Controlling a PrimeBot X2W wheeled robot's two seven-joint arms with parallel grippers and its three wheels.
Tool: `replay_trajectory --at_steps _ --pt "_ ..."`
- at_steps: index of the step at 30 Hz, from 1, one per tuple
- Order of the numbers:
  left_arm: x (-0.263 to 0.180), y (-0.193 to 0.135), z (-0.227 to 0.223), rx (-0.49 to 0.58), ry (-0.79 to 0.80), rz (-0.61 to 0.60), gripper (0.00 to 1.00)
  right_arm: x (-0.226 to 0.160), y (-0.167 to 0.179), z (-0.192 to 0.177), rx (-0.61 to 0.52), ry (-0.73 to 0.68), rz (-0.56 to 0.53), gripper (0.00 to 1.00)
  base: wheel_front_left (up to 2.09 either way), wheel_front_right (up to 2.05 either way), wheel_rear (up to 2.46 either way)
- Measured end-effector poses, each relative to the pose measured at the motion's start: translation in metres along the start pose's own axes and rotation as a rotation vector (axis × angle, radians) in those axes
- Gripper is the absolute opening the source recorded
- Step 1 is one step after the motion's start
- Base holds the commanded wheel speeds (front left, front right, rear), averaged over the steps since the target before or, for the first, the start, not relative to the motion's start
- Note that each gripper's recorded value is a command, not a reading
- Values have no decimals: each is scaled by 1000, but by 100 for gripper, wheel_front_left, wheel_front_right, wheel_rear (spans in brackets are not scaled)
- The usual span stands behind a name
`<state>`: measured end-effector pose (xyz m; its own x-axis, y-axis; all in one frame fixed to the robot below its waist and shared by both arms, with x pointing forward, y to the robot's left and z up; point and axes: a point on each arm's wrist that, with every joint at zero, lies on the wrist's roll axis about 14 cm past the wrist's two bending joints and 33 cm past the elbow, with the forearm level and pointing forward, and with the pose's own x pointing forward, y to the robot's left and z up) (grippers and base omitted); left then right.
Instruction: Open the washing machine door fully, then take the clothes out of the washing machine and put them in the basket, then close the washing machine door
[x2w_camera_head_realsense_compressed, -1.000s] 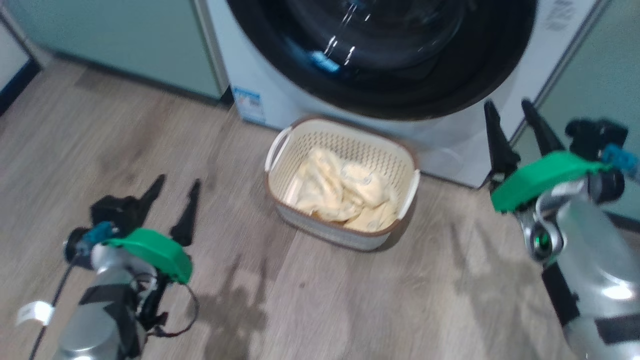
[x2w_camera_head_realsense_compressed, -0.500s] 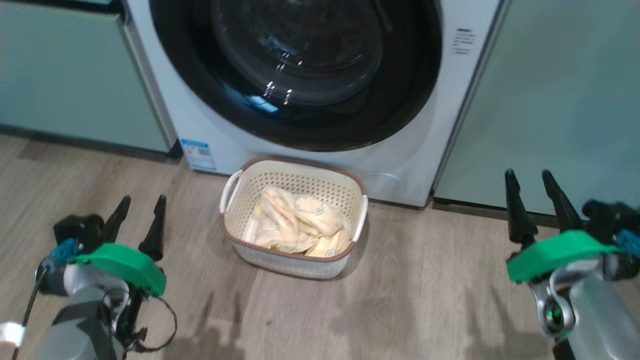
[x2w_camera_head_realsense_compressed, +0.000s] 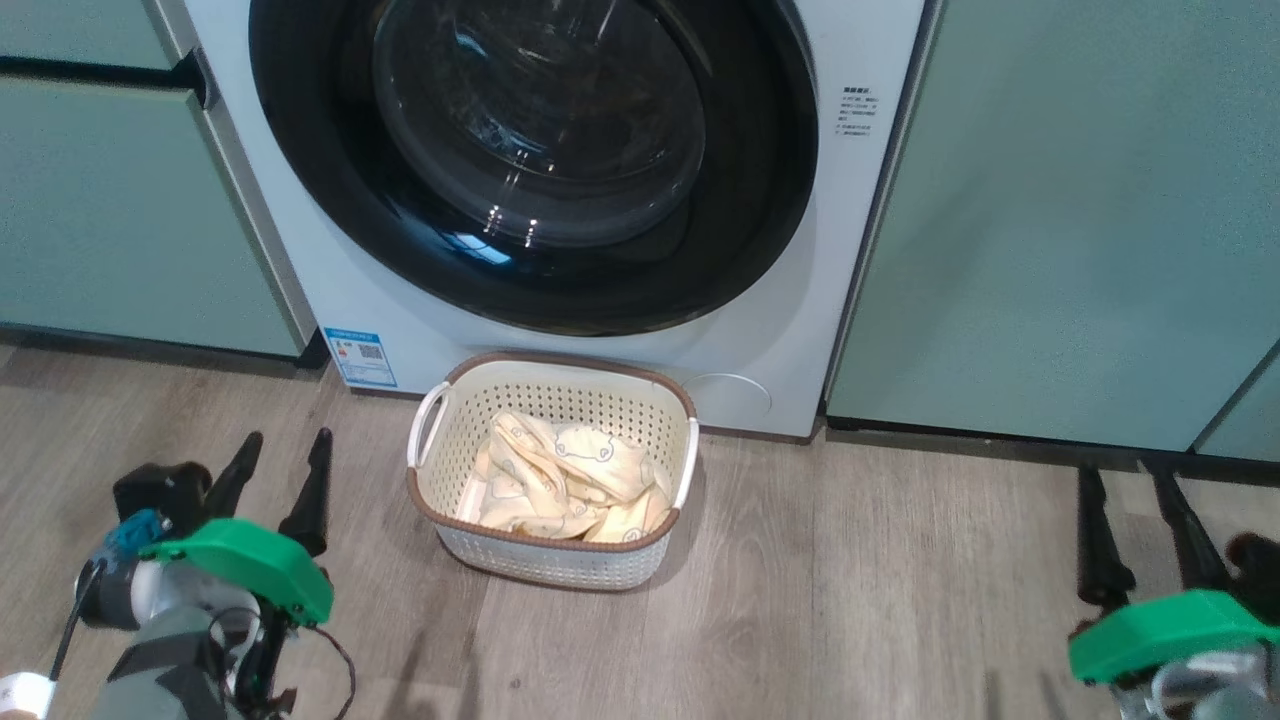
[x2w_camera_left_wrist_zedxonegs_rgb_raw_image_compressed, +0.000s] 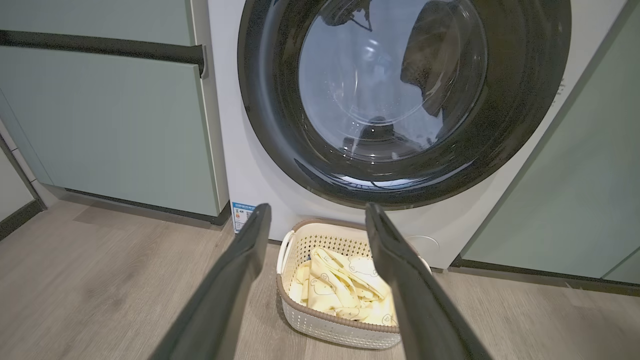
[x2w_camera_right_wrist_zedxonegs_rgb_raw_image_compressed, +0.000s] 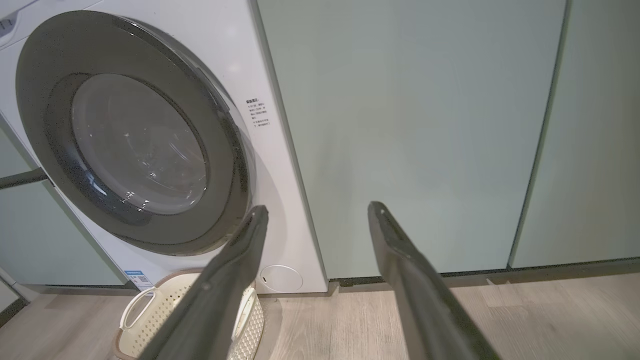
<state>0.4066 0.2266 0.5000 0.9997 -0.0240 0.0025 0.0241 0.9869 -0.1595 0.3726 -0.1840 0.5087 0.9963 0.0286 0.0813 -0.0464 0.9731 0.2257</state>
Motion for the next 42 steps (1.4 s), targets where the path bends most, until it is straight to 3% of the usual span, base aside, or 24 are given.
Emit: replay_trajectory --at_steps 8,42 --pt "-4 -2 -4 -12 9 4 100 -11 -16 6 -14 -23 -50 100 0 0 0" --pt "-11 -3 -9 -14 28 5 100 -30 -17 0 -33 -8 -59 100 0 0 0"
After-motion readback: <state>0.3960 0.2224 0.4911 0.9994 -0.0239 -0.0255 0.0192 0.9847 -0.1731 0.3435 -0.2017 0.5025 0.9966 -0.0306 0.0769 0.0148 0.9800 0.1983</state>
